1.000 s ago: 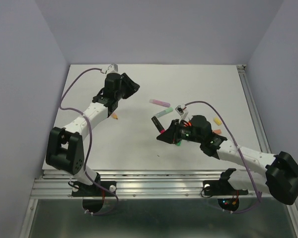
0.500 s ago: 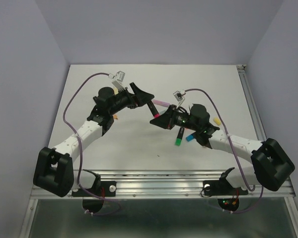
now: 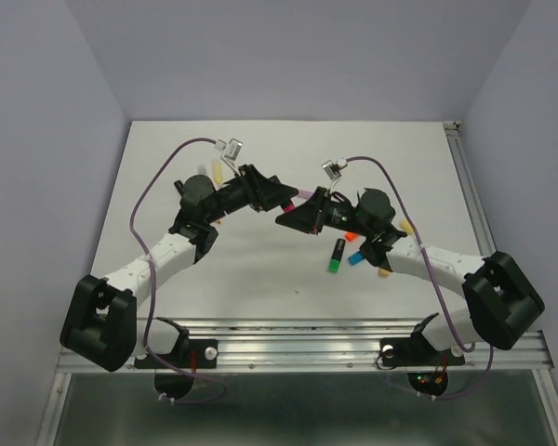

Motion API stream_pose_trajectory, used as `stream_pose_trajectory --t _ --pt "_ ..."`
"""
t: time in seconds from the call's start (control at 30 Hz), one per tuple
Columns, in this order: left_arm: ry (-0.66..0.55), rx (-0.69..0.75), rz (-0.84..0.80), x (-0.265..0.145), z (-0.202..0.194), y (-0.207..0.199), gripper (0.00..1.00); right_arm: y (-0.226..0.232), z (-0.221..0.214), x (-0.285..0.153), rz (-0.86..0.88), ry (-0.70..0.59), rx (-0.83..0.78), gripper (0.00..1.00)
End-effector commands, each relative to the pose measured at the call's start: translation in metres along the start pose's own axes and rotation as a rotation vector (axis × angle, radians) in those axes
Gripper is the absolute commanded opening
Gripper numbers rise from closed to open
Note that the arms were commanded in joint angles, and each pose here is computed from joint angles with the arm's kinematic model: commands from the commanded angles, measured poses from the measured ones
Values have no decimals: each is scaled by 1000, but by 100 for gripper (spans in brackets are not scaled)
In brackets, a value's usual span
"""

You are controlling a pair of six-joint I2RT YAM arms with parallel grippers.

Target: Open the pen caps

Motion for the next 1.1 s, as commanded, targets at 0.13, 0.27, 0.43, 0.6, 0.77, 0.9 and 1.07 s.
stream_pose_trajectory --t 0.13,0.27,0.43,0.6,0.77,0.9,1.07 --pt "10 58 -202 -5 -3 -34 65 16 28 7 127 -102 -53 1" --pt "13 53 -205 -3 -5 -36 64 15 31 9 143 -110 -56 1" --pt "14 52 -205 1 -6 -35 54 12 33 12 148 -108 -56 1" --pt "-4 56 -200 2 -4 -36 5 9 33 14 155 -100 -44 1" --pt "-138 79 -160 1 6 -38 0 2 21 11 160 -31 -38 1" --pt "-257 118 -36 11 33 -35 0 -1 -16 -5 185 103 34 1" --pt "-418 157 81 12 90 -11 0 15 -65 -24 179 203 68 1"
Point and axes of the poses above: each gripper's point midway between its finger pads, its own x axis out along the fingers, its own y axis along the line the jaws close on, z = x × y, the point moved 10 cm from there along -x, back along the fingers, and after that the axes turned 10 degrees about -x, right-handed, at the moved point
